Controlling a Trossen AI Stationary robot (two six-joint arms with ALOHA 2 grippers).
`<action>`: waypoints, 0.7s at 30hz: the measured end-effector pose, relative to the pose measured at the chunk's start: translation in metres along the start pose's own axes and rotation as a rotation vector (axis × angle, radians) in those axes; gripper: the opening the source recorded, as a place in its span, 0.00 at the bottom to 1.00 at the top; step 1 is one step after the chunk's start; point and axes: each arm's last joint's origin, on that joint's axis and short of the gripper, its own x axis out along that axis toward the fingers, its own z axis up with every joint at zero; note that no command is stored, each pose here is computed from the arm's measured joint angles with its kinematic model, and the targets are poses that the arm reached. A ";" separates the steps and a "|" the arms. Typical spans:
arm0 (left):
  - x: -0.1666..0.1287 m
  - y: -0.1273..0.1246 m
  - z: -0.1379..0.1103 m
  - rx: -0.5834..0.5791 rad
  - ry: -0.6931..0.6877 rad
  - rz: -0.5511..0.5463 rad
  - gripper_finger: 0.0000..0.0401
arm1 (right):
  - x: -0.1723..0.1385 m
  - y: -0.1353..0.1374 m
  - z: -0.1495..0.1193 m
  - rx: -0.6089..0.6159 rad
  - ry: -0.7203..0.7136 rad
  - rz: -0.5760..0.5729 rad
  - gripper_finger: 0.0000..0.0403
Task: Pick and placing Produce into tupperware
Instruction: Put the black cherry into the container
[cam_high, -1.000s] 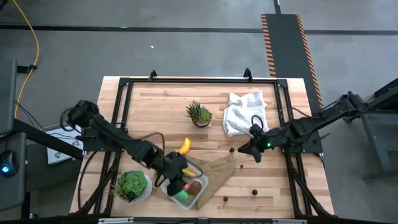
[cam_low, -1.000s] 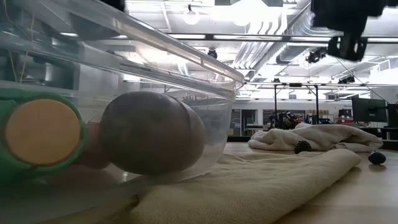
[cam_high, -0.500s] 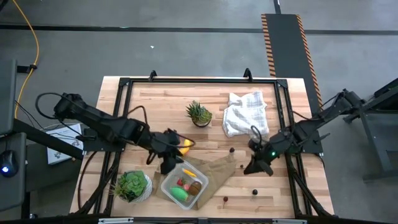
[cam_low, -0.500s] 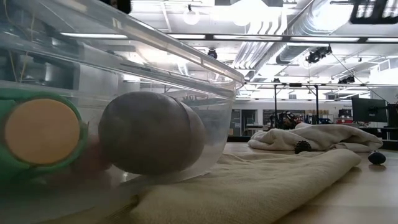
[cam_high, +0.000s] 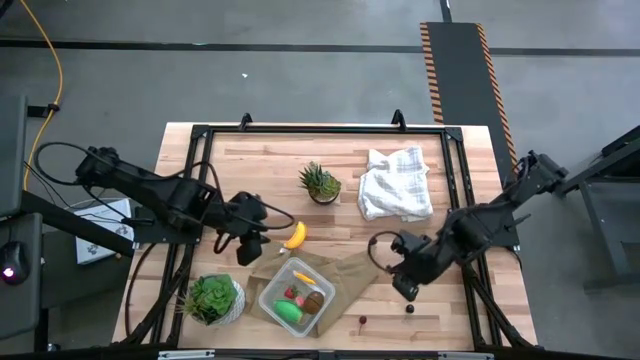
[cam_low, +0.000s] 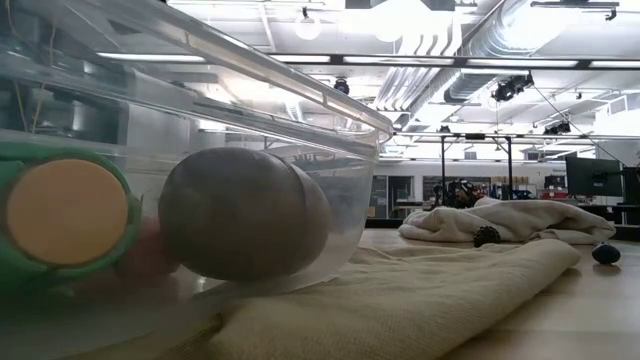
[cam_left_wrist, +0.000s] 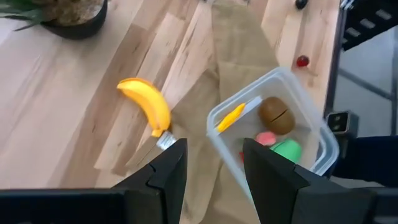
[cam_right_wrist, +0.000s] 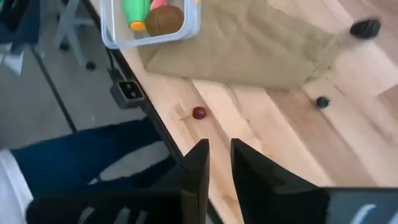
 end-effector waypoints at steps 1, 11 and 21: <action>-0.001 0.001 -0.001 0.002 0.006 0.009 0.36 | 0.003 0.004 0.000 0.034 -0.003 -0.008 0.15; -0.011 0.006 -0.006 0.073 0.055 -0.021 0.35 | 0.034 0.023 -0.022 0.548 0.028 -0.087 0.43; -0.013 0.008 -0.008 0.218 0.059 -0.017 0.34 | 0.032 0.018 -0.071 0.800 0.036 -0.265 0.51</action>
